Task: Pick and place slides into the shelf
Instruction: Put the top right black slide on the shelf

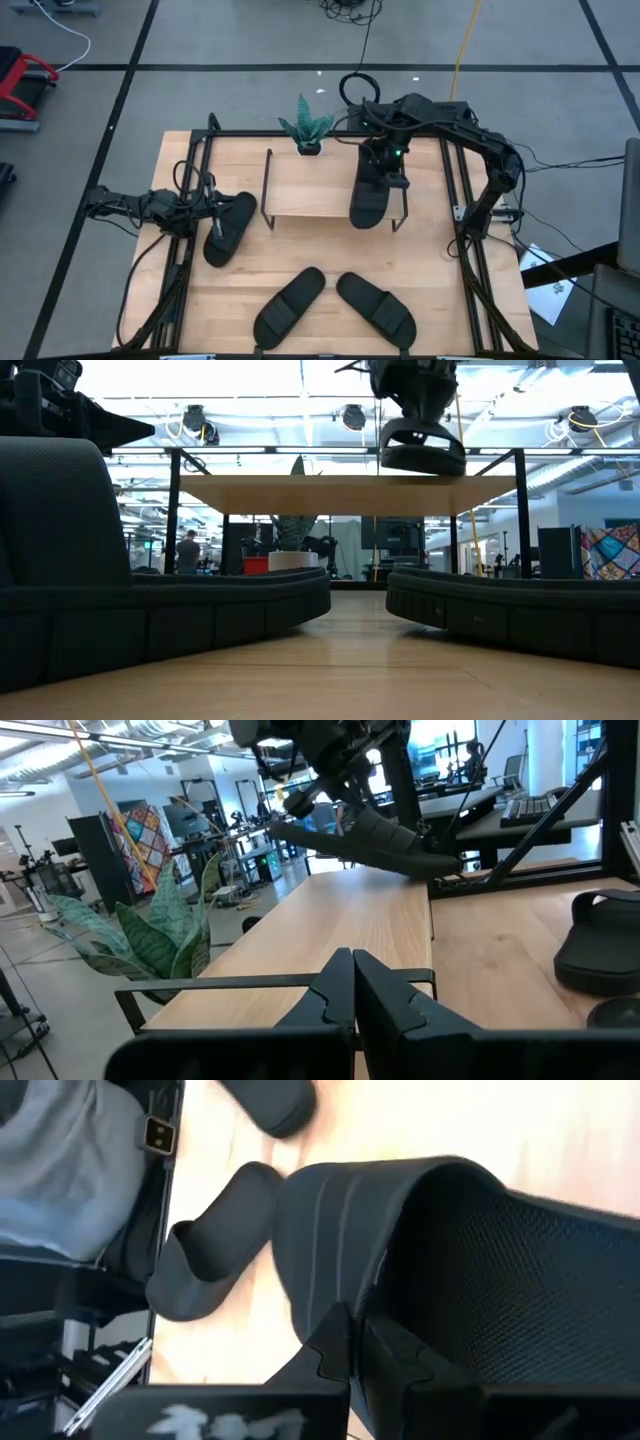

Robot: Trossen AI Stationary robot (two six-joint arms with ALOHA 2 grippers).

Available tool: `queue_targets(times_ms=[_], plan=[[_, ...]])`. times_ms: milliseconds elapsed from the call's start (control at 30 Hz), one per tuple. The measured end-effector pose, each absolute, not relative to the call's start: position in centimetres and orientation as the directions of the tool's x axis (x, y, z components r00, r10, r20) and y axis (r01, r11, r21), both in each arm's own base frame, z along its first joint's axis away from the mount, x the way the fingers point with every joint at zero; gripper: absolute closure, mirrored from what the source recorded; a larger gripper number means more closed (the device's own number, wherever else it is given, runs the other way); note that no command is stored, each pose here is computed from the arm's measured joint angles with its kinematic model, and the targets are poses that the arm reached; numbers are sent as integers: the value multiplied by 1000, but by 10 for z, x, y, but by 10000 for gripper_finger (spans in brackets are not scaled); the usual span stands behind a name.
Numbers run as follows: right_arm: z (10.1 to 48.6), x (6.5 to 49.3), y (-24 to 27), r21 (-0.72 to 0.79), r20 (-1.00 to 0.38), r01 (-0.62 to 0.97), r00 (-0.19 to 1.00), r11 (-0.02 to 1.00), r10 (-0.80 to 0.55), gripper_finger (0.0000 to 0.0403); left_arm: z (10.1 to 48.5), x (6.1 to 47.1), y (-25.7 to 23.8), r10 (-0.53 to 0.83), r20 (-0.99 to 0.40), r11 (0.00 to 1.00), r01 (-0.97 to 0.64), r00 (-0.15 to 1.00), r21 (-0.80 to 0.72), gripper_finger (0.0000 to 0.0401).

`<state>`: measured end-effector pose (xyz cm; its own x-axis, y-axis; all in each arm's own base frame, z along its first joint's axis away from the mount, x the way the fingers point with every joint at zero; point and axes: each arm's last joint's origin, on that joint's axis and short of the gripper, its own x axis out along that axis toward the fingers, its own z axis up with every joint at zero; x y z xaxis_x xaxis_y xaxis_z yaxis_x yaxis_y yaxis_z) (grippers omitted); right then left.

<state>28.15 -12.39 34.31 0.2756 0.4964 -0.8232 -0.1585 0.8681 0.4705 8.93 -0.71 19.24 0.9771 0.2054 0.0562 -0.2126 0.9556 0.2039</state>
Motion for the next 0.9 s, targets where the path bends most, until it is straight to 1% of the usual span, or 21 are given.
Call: queue_targets(times_ms=[167, 300, 433, 567, 733, 900], plan=[[332, 276, -133, 461, -849, -96, 243, 882, 470, 403, 192, 89, -7, 205, 56, 956, -212, 977, 204, 400], [323, 272, -137, 470, -853, -83, 215, 879, 476, 403, 192, 89, -7, 205, 56, 956, -212, 977, 204, 400], [316, 270, -138, 436, -882, -65, 169, 897, 441, 399, 192, 89, -7, 205, 56, 956, -212, 977, 205, 400], [313, 271, -138, 393, -901, -104, 152, 914, 405, 384, 192, 89, -7, 205, 56, 955, -212, 977, 207, 400], [313, 275, -136, 303, -933, -161, 149, 939, 326, 367, 192, 89, -7, 205, 49, 955, -211, 977, 210, 400], [312, 277, -136, 218, -961, -222, 120, 950, 249, 344, 190, 89, -7, 205, 37, 954, -208, 978, 215, 400]])
